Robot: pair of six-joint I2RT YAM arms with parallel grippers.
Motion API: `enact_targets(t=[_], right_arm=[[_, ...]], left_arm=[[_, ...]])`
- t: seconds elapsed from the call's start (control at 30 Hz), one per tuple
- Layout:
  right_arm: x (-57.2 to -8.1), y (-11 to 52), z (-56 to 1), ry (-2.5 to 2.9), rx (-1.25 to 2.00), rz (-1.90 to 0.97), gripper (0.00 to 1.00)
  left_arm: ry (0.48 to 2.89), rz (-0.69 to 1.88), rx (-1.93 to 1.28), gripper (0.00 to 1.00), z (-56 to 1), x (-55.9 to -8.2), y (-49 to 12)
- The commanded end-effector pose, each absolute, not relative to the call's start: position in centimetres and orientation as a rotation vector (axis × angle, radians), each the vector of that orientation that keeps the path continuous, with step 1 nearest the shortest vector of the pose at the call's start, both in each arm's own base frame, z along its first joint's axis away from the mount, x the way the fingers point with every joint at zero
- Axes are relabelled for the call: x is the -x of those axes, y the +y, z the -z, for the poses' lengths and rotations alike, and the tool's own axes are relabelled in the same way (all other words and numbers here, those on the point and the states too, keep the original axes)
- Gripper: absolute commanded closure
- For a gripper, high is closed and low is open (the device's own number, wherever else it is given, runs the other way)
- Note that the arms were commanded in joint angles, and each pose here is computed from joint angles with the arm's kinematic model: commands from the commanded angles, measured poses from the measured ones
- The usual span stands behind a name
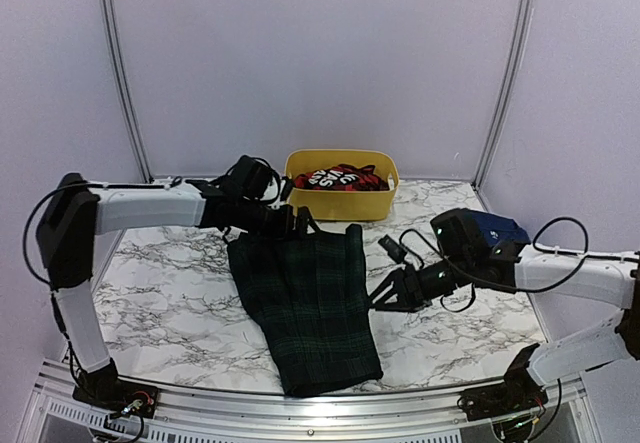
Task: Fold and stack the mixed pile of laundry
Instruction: Smooth out the rectangle-folded skirt at the center of the board.
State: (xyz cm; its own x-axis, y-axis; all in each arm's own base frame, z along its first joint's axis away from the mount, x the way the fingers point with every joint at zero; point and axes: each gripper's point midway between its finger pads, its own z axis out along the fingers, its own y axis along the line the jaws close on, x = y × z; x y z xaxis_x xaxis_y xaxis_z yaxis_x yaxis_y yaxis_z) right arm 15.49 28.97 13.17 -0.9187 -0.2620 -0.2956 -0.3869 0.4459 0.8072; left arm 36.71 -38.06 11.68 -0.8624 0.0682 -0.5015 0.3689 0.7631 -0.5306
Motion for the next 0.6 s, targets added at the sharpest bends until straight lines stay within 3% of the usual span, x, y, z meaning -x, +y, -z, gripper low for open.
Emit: enact_targets(t=[0.0, 0.2, 0.3, 0.57], right_arm=[[-19.4, 27.2, -16.7, 2.497, 0.58, -1.245, 0.36], [-24.4, 32.1, -19.5, 2.366, 0.651, -1.376, 0.41], [-27.3, 35.0, -19.8, 2.302, 0.71, -1.425, 0.41], [-30.9, 36.6, -10.8, 2.447, 0.696, -1.488, 0.5]], left_arm=[[2.416, 0.897, -0.295, 0.01, -18.5, -32.7, -33.7], [2.523, 0.948, -0.145, 0.01, -15.0, -27.7, -30.0], [2.535, 0.989, -0.077, 0.06, -12.8, -26.8, -29.4], [2.676, 0.953, -0.022, 0.44, -5.1, -29.2, -30.5]])
